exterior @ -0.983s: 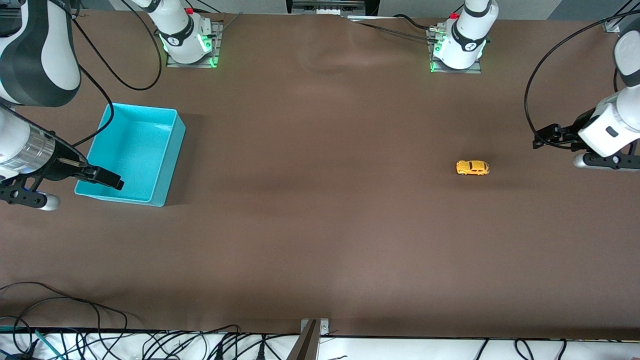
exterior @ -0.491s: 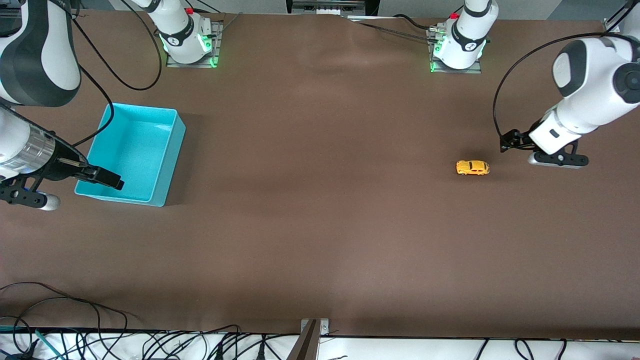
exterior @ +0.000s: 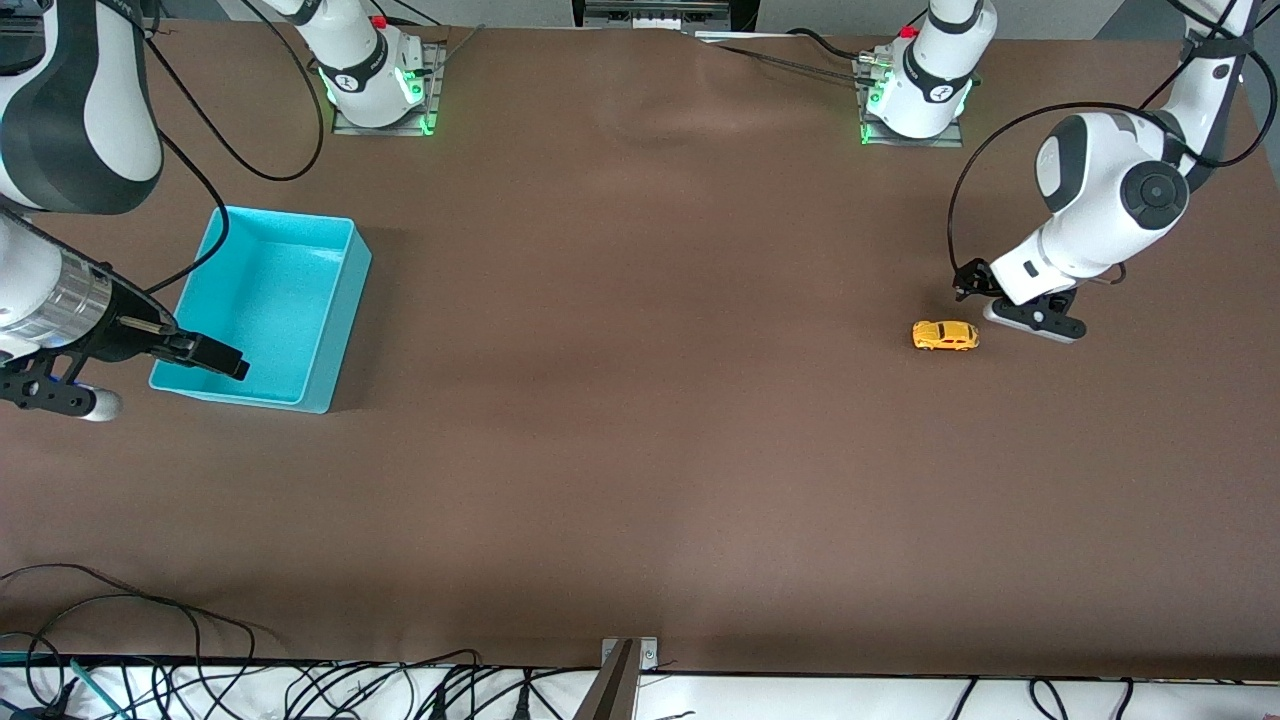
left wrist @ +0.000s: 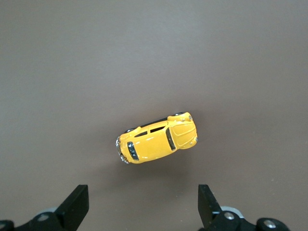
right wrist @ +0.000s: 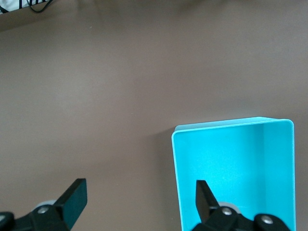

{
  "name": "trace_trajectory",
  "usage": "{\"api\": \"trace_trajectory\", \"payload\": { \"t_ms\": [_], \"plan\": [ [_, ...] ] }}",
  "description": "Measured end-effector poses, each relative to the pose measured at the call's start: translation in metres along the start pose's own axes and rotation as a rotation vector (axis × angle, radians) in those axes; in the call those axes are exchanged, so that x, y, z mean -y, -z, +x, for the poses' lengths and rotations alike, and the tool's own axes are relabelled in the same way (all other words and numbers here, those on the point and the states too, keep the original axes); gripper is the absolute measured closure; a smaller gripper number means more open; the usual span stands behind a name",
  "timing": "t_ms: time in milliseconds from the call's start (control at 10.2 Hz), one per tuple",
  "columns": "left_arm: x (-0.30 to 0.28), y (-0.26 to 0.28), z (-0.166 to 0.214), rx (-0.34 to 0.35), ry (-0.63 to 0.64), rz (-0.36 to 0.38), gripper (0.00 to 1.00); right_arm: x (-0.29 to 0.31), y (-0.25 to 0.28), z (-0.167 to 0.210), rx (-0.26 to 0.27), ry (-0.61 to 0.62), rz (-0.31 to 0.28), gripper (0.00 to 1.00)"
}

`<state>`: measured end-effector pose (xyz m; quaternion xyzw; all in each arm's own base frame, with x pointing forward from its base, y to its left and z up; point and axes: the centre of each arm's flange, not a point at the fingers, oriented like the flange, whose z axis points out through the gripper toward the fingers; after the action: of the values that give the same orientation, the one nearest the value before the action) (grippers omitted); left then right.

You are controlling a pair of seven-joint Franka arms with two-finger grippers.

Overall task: Wind up and store yellow beetle car
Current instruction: 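Move the left gripper down over the yellow beetle car, then close the left gripper on the yellow car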

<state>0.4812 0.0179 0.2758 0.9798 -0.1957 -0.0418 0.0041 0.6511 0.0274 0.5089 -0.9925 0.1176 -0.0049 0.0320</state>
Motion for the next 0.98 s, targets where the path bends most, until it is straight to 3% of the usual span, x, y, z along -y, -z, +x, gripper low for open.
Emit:
{"api": "trace_trajectory", "payload": {
  "t_ms": [688, 983],
  "plan": [
    [0.000, -0.063, 0.008, 0.026, -0.806, -0.004, 0.00, 0.000, 0.000, 0.000, 0.000, 0.000, 0.000, 0.00],
    [-0.004, -0.078, 0.016, 0.004, -1.002, 0.031, 0.00, -0.001, 0.000, 0.000, 0.000, -0.001, 0.000, 0.00]
  ]
}}
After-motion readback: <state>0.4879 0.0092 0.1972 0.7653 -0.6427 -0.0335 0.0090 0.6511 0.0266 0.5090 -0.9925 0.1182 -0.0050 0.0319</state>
